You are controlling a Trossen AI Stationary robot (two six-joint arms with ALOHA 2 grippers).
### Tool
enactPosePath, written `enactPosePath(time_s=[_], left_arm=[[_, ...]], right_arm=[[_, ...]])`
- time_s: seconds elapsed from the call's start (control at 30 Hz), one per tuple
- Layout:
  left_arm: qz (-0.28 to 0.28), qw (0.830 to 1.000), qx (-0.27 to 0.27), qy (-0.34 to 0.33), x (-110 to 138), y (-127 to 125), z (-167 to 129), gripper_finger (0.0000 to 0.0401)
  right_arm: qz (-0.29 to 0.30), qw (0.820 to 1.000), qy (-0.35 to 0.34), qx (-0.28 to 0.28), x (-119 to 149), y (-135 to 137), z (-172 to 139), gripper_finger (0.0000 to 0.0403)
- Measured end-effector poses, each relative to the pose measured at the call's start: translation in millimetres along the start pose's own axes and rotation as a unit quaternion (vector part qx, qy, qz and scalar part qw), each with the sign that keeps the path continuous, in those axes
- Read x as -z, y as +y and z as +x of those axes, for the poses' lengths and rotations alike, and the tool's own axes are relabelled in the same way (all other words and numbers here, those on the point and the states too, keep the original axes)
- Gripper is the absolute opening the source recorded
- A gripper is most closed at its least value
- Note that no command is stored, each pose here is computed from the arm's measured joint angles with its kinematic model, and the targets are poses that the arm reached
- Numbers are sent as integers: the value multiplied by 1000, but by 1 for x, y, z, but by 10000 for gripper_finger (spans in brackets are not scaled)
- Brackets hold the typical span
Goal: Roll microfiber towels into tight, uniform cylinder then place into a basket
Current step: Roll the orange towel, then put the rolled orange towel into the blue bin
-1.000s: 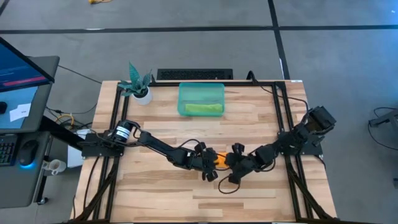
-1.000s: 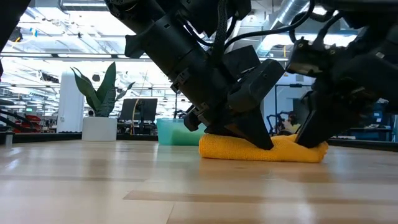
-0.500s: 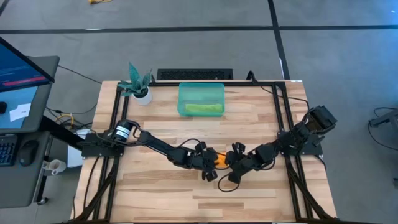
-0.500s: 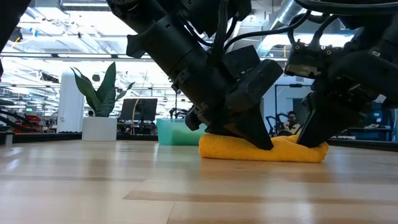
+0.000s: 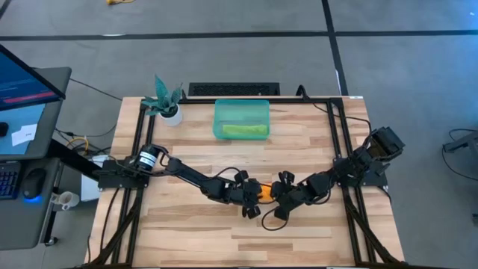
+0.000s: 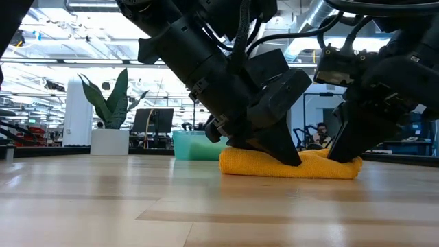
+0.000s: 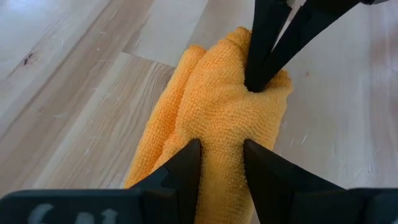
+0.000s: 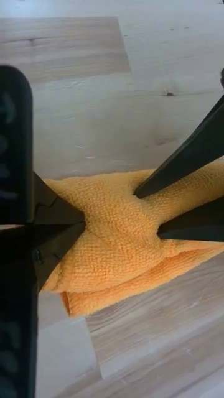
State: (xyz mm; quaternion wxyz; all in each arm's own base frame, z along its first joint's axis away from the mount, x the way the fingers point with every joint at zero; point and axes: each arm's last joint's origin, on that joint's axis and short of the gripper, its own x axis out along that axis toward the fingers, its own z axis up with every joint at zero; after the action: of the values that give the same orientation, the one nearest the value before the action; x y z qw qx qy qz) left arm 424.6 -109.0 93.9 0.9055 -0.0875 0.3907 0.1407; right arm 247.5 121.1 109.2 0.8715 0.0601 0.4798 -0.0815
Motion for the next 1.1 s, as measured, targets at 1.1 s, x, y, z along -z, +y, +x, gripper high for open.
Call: enactPosePath(time_s=[1.1], left_arm=[[-31,998,-55,-24,40,8,-123,137]], right_arm=[[-1,1000,2,-3,0,0,0,15]])
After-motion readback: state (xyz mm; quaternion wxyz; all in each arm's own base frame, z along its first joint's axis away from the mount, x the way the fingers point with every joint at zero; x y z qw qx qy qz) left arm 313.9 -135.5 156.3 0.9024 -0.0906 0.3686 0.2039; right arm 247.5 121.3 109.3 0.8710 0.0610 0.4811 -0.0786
